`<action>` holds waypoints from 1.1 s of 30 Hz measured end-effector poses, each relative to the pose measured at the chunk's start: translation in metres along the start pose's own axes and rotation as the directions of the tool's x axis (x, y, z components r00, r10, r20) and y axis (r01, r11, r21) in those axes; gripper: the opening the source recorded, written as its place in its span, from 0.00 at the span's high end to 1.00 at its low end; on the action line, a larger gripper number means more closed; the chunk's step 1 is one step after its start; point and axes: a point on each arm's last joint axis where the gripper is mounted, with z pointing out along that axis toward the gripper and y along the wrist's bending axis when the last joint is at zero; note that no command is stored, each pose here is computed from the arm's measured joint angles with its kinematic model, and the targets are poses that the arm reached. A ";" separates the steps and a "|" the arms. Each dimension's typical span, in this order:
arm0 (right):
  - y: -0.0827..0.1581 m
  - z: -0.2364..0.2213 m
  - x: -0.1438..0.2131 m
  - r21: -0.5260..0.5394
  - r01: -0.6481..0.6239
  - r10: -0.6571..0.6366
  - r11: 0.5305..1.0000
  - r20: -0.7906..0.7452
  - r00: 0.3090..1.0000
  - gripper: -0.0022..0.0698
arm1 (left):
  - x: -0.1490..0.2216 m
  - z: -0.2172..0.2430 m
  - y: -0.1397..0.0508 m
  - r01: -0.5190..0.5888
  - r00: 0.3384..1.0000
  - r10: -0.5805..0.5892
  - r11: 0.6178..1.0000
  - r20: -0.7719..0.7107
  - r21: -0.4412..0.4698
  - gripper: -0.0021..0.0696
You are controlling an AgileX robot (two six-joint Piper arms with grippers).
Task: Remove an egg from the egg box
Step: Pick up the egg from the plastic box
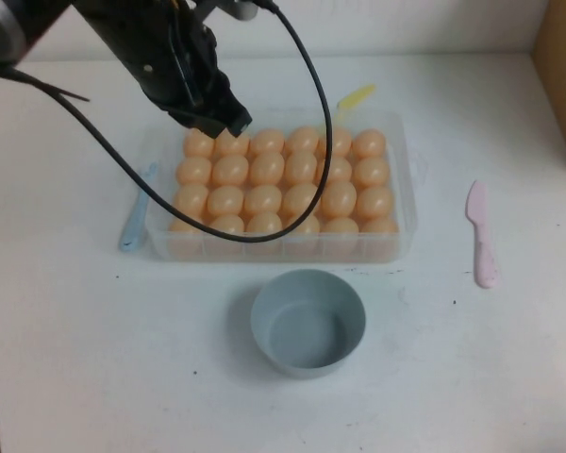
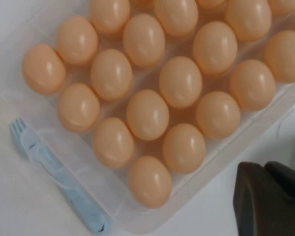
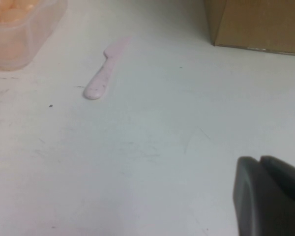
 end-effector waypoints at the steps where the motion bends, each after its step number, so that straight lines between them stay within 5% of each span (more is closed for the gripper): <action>1: 0.000 0.000 0.000 0.000 0.000 0.000 1.000 0.000 1.000 1.00 | 0.000 0.008 0.001 -0.002 1.000 0.002 1.000 -0.019 -0.003 0.98; 7: 0.000 0.000 0.000 0.000 0.000 0.000 1.000 0.000 1.000 1.00 | 0.000 0.032 0.005 -0.010 0.998 0.009 1.000 -0.064 -0.015 0.87; 15: 0.000 0.000 0.000 0.000 0.000 0.000 1.000 0.000 1.000 1.00 | -0.002 0.059 0.008 0.051 0.996 -0.051 0.999 -0.074 -0.011 0.43; 33: 0.000 0.000 0.000 0.000 0.000 0.000 1.000 0.000 1.000 1.00 | 0.008 0.138 0.025 0.137 0.982 -0.135 0.990 -0.136 0.009 0.39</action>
